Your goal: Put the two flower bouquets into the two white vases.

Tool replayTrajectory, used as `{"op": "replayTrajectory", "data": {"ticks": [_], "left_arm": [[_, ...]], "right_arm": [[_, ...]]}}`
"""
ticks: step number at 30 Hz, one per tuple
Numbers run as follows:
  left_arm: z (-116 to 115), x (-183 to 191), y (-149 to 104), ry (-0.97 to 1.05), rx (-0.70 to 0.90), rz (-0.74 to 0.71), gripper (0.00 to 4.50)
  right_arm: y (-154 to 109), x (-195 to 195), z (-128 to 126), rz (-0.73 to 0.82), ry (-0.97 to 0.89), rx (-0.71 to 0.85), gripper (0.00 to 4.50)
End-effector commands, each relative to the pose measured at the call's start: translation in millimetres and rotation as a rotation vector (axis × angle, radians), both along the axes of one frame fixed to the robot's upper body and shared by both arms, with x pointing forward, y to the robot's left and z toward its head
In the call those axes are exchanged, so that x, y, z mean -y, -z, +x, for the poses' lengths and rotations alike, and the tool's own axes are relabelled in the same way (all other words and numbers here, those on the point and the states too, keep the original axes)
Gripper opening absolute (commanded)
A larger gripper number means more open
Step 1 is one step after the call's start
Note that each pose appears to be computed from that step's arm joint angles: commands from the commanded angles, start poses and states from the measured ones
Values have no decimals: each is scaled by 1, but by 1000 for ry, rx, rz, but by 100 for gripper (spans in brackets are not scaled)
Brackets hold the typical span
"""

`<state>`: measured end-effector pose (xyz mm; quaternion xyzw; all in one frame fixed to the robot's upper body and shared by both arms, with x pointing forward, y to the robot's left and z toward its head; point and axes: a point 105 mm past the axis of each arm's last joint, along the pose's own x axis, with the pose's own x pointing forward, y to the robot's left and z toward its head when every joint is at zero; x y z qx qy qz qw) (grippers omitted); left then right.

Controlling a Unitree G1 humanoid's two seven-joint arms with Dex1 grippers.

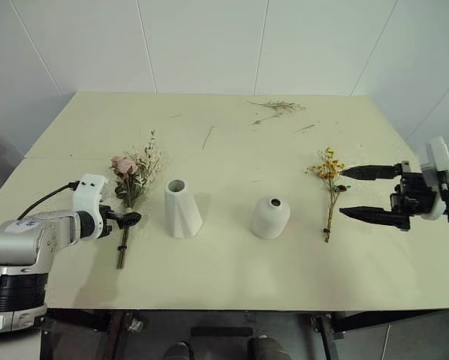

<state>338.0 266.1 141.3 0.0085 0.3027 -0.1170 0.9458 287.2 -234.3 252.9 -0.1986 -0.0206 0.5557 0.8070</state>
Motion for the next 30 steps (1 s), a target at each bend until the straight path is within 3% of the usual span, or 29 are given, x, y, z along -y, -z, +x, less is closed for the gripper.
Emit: {"op": "replayTrajectory", "data": {"ticks": [1, 6, 9, 16, 21, 30], "left_arm": [[1, 5, -1, 5, -30, 9, 450], [8, 10, 3, 4, -57, 5, 450], [15, 13, 6, -5, -61, 2, 393], [25, 18, 7, -23, -56, -11, 175], [36, 10, -6, -57, 22, 1, 26], [67, -9, -82, -112, 424, -43, 14]], "right_arm": [[-20, 7, -8, -19, -16, 73, 449], [-30, 4, -14, -22, -61, 70, 449], [-40, 0, -14, 1, -71, 84, 450], [-47, -2, -15, 18, -85, 89, 450], [-50, -2, -16, 39, -84, 85, 450], [-55, 1, -19, 105, -66, 92, 450]]}}
